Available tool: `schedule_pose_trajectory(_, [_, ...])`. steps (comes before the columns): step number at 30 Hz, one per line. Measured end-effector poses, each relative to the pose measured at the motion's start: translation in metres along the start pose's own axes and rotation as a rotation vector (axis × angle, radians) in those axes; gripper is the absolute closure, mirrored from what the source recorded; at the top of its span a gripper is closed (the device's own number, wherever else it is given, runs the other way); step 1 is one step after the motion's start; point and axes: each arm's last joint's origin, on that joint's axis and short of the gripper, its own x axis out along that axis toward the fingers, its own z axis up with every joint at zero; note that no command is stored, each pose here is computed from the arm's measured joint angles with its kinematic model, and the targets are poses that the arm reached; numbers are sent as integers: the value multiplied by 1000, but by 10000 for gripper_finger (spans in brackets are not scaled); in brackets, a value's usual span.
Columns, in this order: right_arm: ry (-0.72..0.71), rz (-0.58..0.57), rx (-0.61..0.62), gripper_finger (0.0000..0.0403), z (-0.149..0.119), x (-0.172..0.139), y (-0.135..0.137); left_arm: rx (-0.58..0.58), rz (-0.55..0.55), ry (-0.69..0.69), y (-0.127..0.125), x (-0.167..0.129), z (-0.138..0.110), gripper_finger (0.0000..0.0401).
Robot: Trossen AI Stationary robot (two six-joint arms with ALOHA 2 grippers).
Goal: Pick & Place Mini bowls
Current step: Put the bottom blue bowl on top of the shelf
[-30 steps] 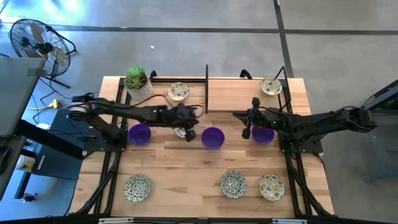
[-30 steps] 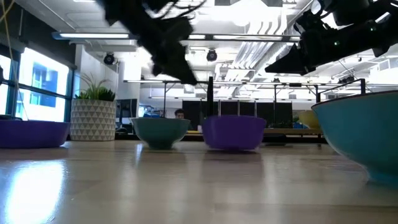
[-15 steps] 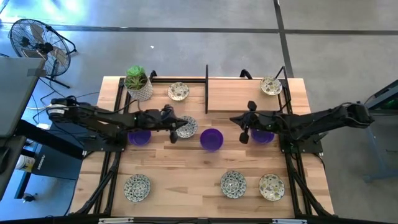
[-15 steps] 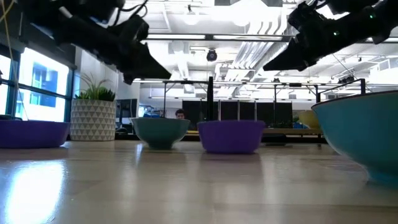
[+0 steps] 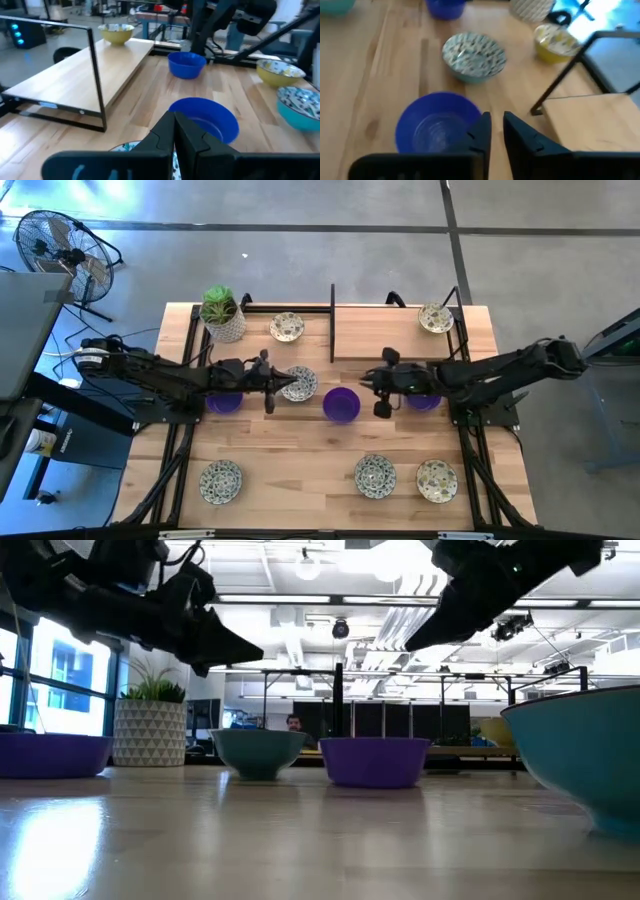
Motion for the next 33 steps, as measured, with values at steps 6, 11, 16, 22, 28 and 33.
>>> schedule_pose_trajectory(6, [210,98,-42,303,21,27,15,9,-25,-5,0,-3,-4,400])
schedule_pose_trajectory(11, [382,159,-164,264,29,46,40,14,-36,-1,0,-3,-4,400])
schedule_pose_trajectory(16, [521,224,-263,252,26,62,61,12,-36,-1,0,-3,-4,400])
schedule_pose_trajectory(22, [611,284,-335,258,12,84,72,6,-37,1,0,-3,-4,400])
schedule_pose_trajectory(28, [653,294,-406,262,0,96,75,6,-37,5,0,-3,-5,400])
schedule_pose_trajectory(33, [665,290,-403,298,-5,105,74,7,-36,11,0,-3,-5,401])
